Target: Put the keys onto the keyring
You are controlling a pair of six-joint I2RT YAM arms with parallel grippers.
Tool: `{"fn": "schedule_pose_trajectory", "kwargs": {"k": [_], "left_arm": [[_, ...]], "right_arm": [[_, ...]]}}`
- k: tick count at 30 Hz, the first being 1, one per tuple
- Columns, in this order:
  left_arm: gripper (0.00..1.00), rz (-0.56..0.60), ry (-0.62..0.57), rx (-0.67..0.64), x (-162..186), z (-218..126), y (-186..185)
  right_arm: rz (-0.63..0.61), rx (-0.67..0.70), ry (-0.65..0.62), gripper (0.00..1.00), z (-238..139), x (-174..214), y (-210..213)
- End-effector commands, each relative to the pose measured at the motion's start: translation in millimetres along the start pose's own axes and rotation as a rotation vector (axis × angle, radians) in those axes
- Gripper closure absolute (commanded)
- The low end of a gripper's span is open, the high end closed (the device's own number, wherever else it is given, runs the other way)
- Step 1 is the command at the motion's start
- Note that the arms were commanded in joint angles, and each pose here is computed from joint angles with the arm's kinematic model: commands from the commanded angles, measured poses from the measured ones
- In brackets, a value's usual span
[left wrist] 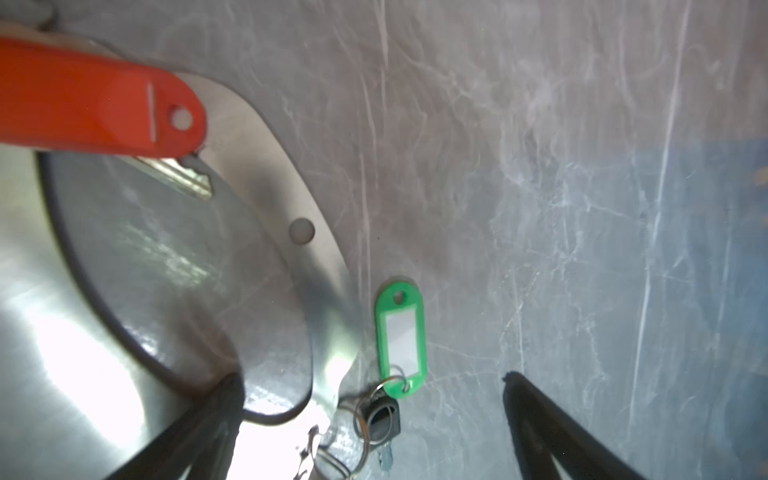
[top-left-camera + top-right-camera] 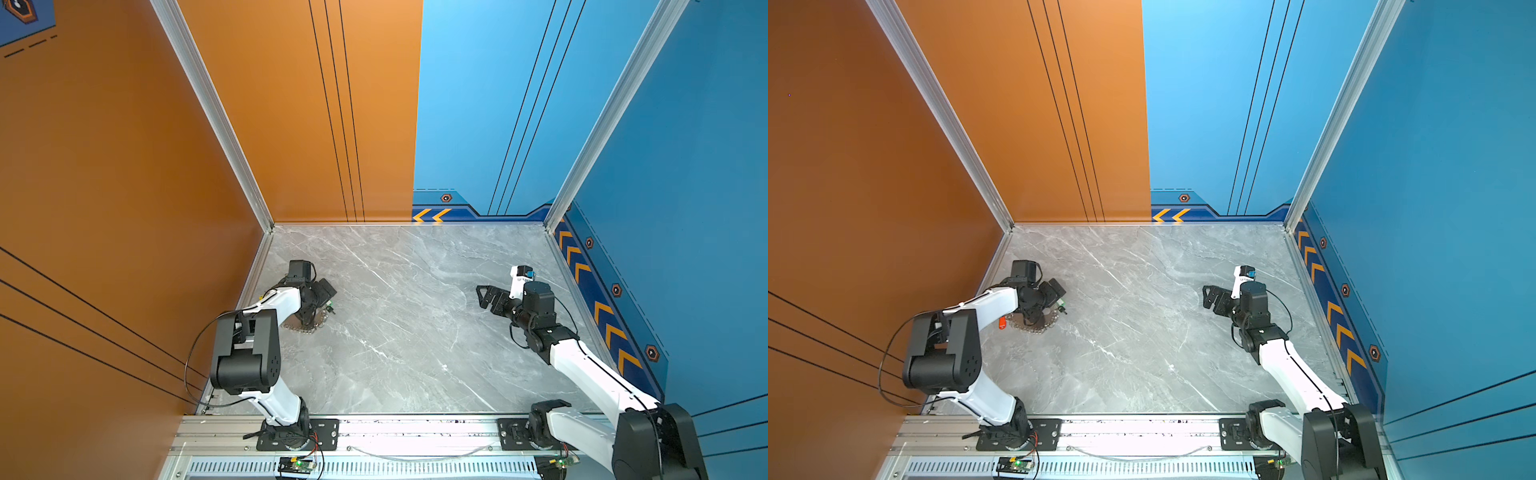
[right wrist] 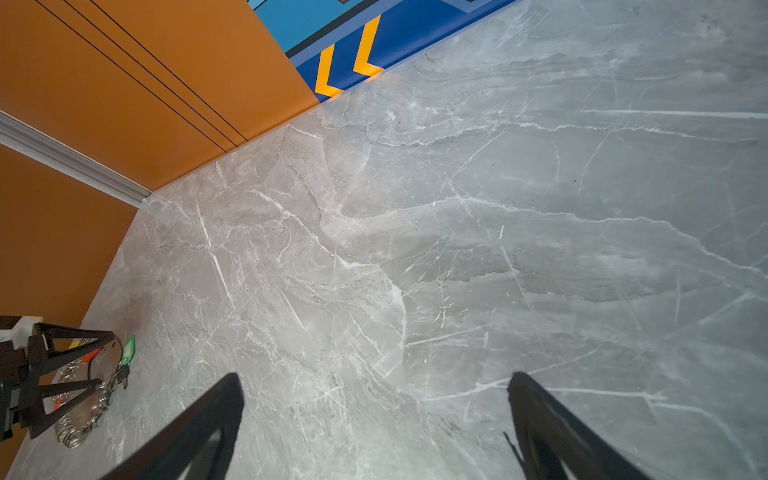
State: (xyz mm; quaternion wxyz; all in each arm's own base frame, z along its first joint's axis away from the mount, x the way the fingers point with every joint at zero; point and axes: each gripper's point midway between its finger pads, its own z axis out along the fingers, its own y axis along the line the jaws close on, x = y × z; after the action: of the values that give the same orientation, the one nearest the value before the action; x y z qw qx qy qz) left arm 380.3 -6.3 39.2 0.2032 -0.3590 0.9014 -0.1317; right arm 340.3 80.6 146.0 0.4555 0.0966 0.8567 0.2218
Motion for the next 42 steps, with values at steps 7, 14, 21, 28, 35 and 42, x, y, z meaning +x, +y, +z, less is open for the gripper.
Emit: {"fn": "schedule_pose_trajectory", "kwargs": {"k": [7, 14, 21, 28, 35, 42], "left_arm": [[0.02, 0.141, 0.208, -0.062, 75.7, 32.7, -31.7], [0.02, 0.367, 0.343, 0.002, 187.8, 37.1, -109.8], [0.02, 0.616, 0.47, 0.128, 311.9, 12.0, -191.3], [0.02, 0.73, 0.44, 0.185, 338.4, -20.2, -222.4], [0.02, 0.668, 0.323, 0.195, 272.3, -39.7, -224.5], [0.01, 0.611, 0.242, 0.207, 183.1, -38.4, -236.1]], "right_arm": [[-0.026, 0.051, -0.006, 0.0, -2.0, -10.7, -1.2], [-0.035, 0.088, -0.014, 0.0, -7.2, -13.1, -6.0], [-0.045, 0.167, -0.033, 0.0, -20.7, -18.4, -17.1], [-0.01, 0.242, -0.098, 0.0, -44.7, -31.5, -30.5], [0.001, 0.222, -0.115, 0.0, -53.1, -40.0, -23.0], [0.015, 0.195, -0.103, 0.0, -48.5, -39.3, -17.0]]}}
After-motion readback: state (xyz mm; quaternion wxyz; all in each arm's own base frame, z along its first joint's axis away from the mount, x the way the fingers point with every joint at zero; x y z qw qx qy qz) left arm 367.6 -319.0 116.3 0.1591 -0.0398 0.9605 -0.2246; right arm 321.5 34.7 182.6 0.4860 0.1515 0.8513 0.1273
